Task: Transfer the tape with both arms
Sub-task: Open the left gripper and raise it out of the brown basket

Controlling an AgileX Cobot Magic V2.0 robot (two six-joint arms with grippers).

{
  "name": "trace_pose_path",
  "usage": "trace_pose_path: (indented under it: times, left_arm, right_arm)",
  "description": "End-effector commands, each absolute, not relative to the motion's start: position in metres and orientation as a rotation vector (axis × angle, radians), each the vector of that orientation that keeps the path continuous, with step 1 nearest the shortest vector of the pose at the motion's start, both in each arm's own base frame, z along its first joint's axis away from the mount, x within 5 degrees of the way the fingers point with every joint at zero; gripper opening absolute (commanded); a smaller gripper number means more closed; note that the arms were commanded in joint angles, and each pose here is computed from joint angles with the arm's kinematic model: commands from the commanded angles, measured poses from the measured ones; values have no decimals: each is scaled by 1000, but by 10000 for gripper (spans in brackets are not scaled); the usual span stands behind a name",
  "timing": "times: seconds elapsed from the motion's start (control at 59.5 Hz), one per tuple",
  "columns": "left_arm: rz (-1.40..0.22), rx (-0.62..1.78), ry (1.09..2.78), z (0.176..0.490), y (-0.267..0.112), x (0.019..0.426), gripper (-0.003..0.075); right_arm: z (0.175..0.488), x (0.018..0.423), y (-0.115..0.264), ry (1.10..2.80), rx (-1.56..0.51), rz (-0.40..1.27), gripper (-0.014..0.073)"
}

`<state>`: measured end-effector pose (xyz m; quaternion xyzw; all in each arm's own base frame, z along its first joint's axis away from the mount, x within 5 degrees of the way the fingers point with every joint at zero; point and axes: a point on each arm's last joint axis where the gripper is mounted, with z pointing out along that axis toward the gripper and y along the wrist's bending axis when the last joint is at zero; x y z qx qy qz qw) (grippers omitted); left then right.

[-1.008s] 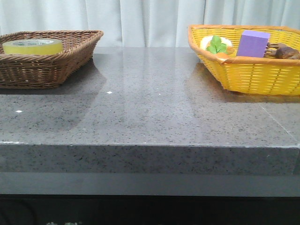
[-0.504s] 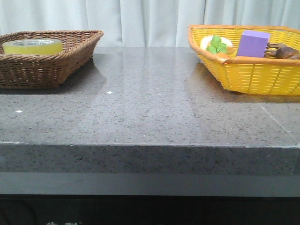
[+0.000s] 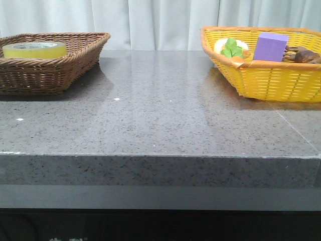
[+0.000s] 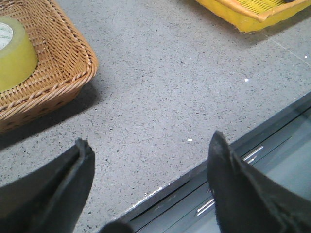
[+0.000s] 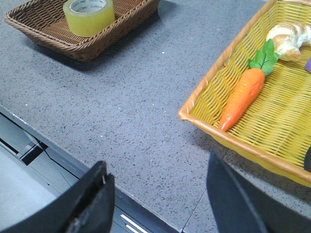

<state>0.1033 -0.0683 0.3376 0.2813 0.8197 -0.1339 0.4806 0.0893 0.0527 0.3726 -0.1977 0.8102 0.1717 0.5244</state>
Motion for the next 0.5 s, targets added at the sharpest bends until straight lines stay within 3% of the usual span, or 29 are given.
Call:
trace_pose_path:
  times: [0.0, 0.319, 0.487]
  left_arm:
    - [-353, 658, 1899, 352, -70, 105, 468]
    - [-353, 658, 1899, 352, -70, 105, 93]
    - [-369, 653, 1907, 352, -71, 104, -20]
  right_arm:
    - [386, 90, 52, 1853, -447, 423, 388]
    - [385, 90, 52, 1856, -448, 422, -74]
    - [385, 90, 52, 1855, -448, 422, -67]
